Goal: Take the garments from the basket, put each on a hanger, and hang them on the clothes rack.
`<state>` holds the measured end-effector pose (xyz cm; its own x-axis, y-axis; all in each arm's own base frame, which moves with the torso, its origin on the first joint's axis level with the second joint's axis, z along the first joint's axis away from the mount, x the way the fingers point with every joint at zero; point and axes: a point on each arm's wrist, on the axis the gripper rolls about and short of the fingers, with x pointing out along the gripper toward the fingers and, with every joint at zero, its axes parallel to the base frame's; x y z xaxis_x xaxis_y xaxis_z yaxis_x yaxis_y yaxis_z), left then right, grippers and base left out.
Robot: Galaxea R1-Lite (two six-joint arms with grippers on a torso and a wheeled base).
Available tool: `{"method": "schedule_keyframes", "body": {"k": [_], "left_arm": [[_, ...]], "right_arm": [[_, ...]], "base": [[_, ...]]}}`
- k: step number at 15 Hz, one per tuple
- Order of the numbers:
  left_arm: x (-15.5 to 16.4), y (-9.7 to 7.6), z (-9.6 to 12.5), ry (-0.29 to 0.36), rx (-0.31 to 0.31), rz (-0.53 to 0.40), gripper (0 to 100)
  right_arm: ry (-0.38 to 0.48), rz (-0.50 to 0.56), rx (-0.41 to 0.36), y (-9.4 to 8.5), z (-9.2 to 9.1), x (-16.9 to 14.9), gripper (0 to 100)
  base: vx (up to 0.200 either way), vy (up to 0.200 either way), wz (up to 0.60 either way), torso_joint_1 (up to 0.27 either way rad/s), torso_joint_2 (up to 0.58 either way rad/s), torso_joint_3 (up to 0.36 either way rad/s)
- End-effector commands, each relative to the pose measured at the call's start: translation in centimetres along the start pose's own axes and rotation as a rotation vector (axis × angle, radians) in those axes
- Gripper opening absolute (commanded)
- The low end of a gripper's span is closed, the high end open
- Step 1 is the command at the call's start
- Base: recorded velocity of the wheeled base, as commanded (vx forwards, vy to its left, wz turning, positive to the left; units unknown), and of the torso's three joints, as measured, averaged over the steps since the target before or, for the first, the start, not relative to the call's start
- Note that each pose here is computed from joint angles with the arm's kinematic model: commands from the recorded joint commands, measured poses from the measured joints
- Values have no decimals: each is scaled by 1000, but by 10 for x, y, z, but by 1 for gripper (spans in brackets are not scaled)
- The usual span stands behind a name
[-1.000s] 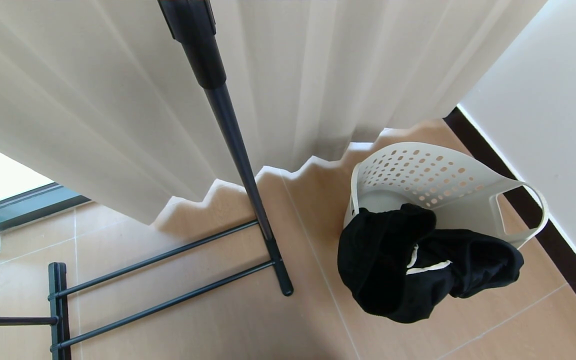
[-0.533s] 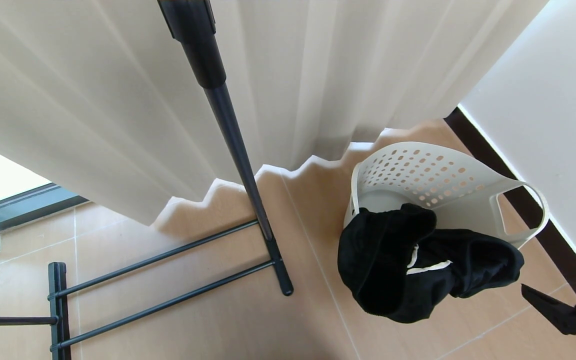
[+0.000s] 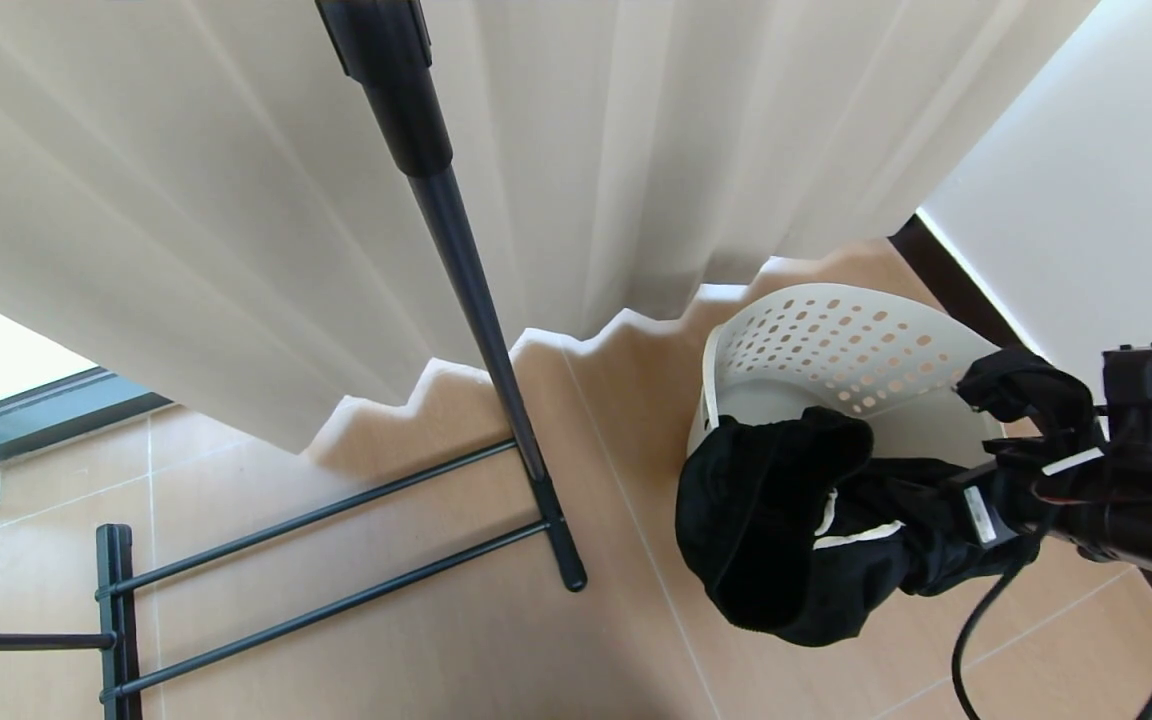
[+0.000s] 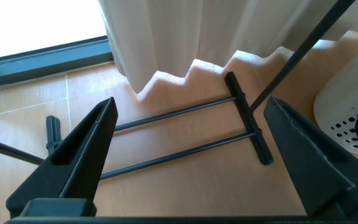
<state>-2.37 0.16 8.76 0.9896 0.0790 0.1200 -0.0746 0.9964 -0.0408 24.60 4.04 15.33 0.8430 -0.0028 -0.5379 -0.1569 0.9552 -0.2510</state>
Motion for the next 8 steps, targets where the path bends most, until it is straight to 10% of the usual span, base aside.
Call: {"method": "schedule_keyframes", "body": {"k": [1,8], "left_arm": [[0,0,0,1,0,1,100],[0,0,0,1,0,2,100]], "right_arm": [[40,36,-11,8,4,47,100],[1,45,-13,-12,18,68,100]], "base": [[0,0,0,0,0,0],[0,0,0,0,0,0]]}}
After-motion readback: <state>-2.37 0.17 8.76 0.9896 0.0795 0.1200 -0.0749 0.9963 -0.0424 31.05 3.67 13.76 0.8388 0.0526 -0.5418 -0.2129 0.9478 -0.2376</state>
